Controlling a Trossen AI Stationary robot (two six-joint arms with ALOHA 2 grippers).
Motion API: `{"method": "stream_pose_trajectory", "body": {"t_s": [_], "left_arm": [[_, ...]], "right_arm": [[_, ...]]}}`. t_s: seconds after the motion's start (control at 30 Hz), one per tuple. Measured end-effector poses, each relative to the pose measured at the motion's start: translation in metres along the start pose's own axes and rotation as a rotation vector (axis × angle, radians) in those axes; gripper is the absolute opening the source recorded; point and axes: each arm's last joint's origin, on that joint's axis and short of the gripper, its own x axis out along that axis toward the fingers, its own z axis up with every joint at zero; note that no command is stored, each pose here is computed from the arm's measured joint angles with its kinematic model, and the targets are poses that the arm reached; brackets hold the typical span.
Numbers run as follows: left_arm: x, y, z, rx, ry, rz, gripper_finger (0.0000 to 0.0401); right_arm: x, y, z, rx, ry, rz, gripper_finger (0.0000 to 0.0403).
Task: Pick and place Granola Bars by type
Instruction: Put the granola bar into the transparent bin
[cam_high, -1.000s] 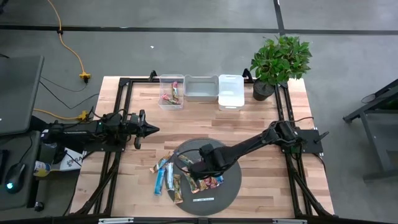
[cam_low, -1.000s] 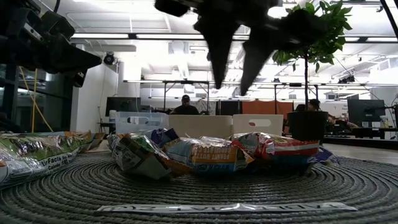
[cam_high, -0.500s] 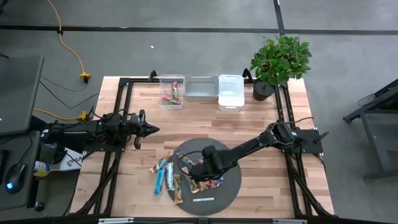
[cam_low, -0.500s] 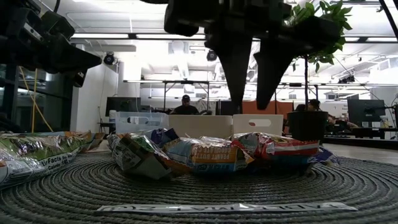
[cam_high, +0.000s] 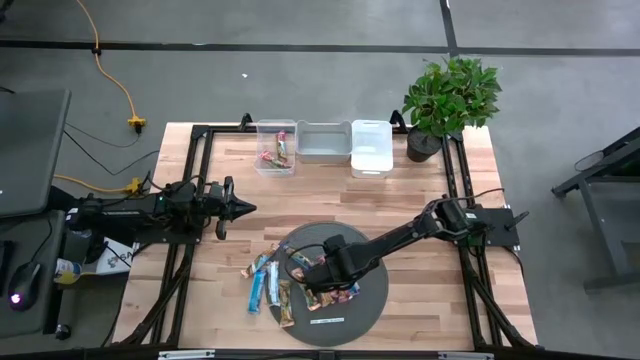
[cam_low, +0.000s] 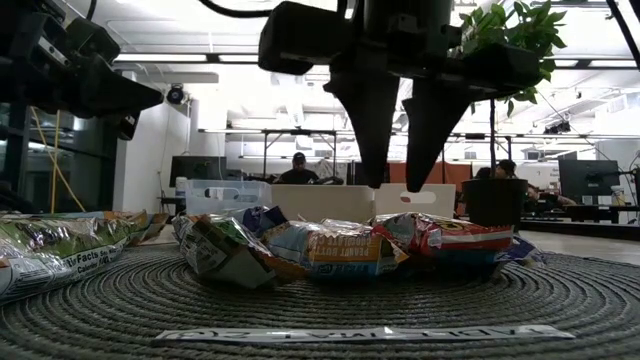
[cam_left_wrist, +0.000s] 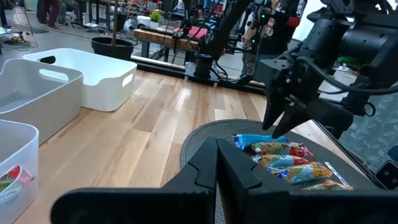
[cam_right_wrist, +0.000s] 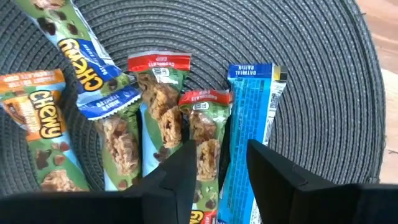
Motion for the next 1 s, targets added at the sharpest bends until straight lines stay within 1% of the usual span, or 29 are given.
{"method": "stream_pose_trajectory", "body": {"t_s": [0.17, 0.27, 0.37, 0.47, 0.53, 0.87, 1.0], "left_arm": [[0.000, 0.000, 0.000, 0.000, 0.000, 0.000, 0.0000], [0.000, 0.000, 0.000, 0.000, 0.000, 0.000, 0.0000], [0.000, 0.000, 0.000, 0.000, 0.000, 0.000, 0.0000], [0.000, 0.000, 0.000, 0.000, 0.000, 0.000, 0.0000], [0.000, 0.000, 0.000, 0.000, 0.000, 0.000, 0.0000], [0.000, 0.000, 0.000, 0.000, 0.000, 0.000, 0.0000], [0.000, 0.000, 0.000, 0.000, 0.000, 0.000, 0.0000]], "right_arm": [[0.005, 0.001, 0.001, 0.032, 0.034, 0.017, 0.0124], [0.021, 0.000, -0.002, 0.051, 0.127, 0.030, 0.0124], [0.043, 0.002, -0.007, 0.059, 0.225, 0.102, 0.0124], [0.051, 0.004, -0.010, 0.088, 0.245, 0.184, 0.0124], [0.054, 0.005, -0.010, 0.101, 0.249, 0.214, 0.0124], [0.057, 0.002, -0.010, 0.083, 0.229, 0.186, 0.0123], [0.056, 0.002, -0.009, 0.072, 0.228, 0.183, 0.0106]]}}
